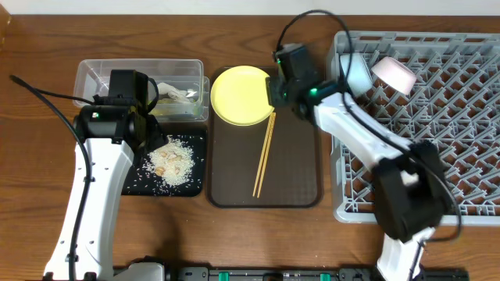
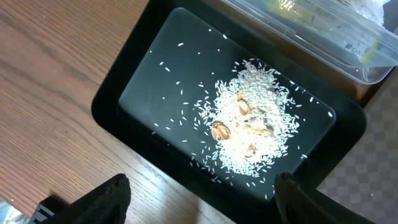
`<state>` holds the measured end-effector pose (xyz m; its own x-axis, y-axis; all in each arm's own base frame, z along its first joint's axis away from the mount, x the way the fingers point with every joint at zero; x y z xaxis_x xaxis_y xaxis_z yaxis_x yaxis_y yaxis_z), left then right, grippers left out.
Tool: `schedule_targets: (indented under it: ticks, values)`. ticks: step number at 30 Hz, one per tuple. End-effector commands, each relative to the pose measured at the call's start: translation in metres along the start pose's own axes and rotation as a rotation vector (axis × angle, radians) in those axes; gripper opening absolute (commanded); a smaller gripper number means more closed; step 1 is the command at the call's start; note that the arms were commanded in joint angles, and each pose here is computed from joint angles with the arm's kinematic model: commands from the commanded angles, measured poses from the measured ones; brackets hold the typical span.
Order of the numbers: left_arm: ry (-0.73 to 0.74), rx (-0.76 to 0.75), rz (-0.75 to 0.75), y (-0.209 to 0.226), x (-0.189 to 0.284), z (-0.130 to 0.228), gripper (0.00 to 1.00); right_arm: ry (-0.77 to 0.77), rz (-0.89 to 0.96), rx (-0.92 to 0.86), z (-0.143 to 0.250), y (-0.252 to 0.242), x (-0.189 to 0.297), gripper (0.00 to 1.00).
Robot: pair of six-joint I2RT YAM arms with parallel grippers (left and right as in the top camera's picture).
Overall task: Sort waste into correct bins and load items into the dishwasher rack
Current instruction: 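Reach the right gripper to the yellow plate and grasp its edge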
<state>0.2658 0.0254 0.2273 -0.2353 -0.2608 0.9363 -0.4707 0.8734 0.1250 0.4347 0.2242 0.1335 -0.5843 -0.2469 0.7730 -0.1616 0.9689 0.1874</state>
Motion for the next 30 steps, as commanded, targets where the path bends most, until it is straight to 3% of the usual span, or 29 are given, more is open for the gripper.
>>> schedule_targets:
  ticks: [1,10,19,25,30]
  values:
    - [-0.011,0.026,-0.001,0.002,0.004,-0.001,0.77,0.028,0.033,-0.088,0.015,-0.002,-0.024,0.55]
    - [-0.011,0.026,0.0,0.002,0.004,-0.001,0.77,0.081,0.053,-0.23,0.042,-0.007,-0.064,0.44]
    - [-0.011,0.026,-0.001,0.002,0.004,-0.001,0.77,0.061,0.039,-0.268,0.041,-0.002,-0.069,0.01]
    - [-0.01,0.026,-0.001,0.002,0.004,-0.001,0.77,0.012,0.051,-0.285,0.025,-0.008,-0.058,0.01]
    - [-0.011,0.026,-0.001,0.002,0.004,-0.001,0.77,-0.119,0.111,-0.211,-0.018,-0.023,-0.007,0.01]
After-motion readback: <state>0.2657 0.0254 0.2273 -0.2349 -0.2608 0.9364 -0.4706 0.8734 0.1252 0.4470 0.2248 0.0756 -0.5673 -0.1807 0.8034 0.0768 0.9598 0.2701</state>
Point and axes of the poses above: each gripper's point midway between its finger pads, its own x axis back along the fingers, its own y axis along the line the jaws close on, z = x × y, the point moved 6 cm from there along x, back along the fingers, and after that the axes turned 5 degrees about -x, right-handed, at the moved point
